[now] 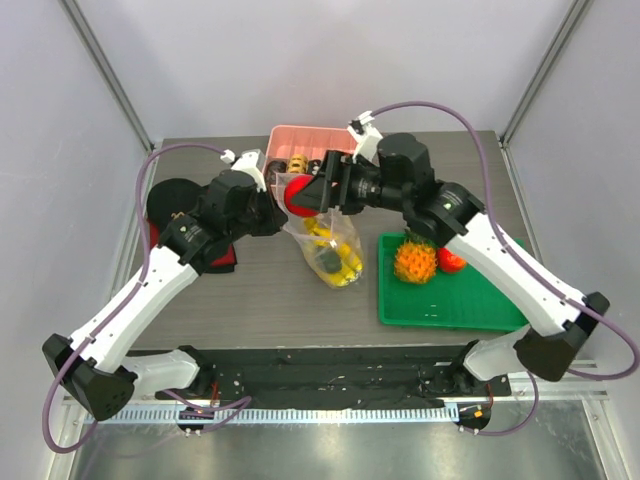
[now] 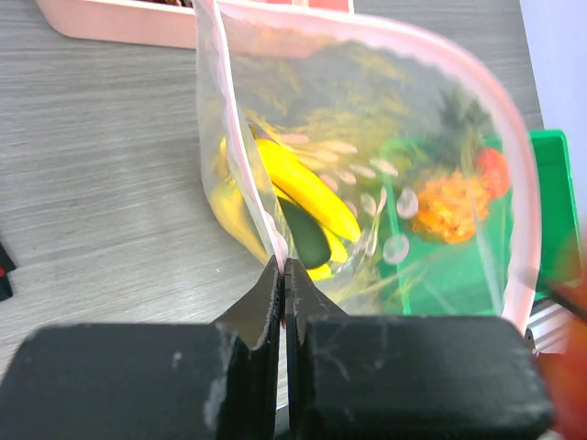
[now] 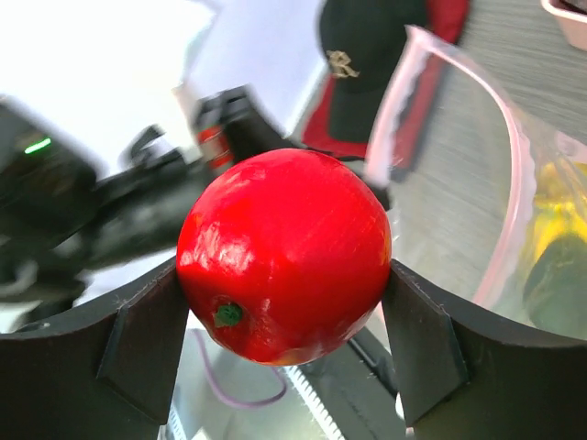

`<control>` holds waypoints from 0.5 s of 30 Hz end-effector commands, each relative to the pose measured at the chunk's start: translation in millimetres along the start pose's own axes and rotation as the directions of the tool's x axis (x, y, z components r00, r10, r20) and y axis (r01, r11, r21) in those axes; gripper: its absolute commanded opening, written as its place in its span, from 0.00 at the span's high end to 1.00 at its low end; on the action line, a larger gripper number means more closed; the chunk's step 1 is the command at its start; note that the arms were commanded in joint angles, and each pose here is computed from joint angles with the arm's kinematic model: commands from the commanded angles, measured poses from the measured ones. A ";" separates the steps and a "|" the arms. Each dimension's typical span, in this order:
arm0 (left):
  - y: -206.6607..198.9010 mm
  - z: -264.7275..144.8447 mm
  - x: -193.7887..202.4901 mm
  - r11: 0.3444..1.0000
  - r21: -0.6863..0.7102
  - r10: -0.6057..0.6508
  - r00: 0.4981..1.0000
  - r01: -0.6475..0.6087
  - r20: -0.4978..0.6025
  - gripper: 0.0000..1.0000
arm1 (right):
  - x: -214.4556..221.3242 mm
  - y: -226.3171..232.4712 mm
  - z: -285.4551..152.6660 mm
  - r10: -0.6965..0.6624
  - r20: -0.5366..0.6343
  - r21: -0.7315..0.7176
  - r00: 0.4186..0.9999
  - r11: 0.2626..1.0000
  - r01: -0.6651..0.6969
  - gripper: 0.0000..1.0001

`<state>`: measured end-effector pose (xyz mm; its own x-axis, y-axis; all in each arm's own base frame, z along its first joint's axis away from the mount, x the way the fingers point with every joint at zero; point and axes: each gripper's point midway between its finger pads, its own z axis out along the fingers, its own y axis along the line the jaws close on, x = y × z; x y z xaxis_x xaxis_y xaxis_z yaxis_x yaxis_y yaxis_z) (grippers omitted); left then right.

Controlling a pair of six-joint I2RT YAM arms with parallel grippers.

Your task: Open the zip-top bag and remove the fake food

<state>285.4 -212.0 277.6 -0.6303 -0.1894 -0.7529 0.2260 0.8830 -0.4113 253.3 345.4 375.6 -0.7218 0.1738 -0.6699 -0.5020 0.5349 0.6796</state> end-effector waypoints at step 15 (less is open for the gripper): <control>-13.3 -21.1 -32.9 0.999 0.050 0.006 0.995 -0.011 0.096 1.00 | 54.1 -210.3 -193.5 0.051 0.229 0.839 0.972 0.496 -0.224 0.99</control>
<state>286.2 -206.5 283.6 -0.6170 -0.1961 -0.7621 0.2161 0.8890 -0.4036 250.6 153.3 330.3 -0.5584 0.3557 -0.7494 0.0189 0.9086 0.4172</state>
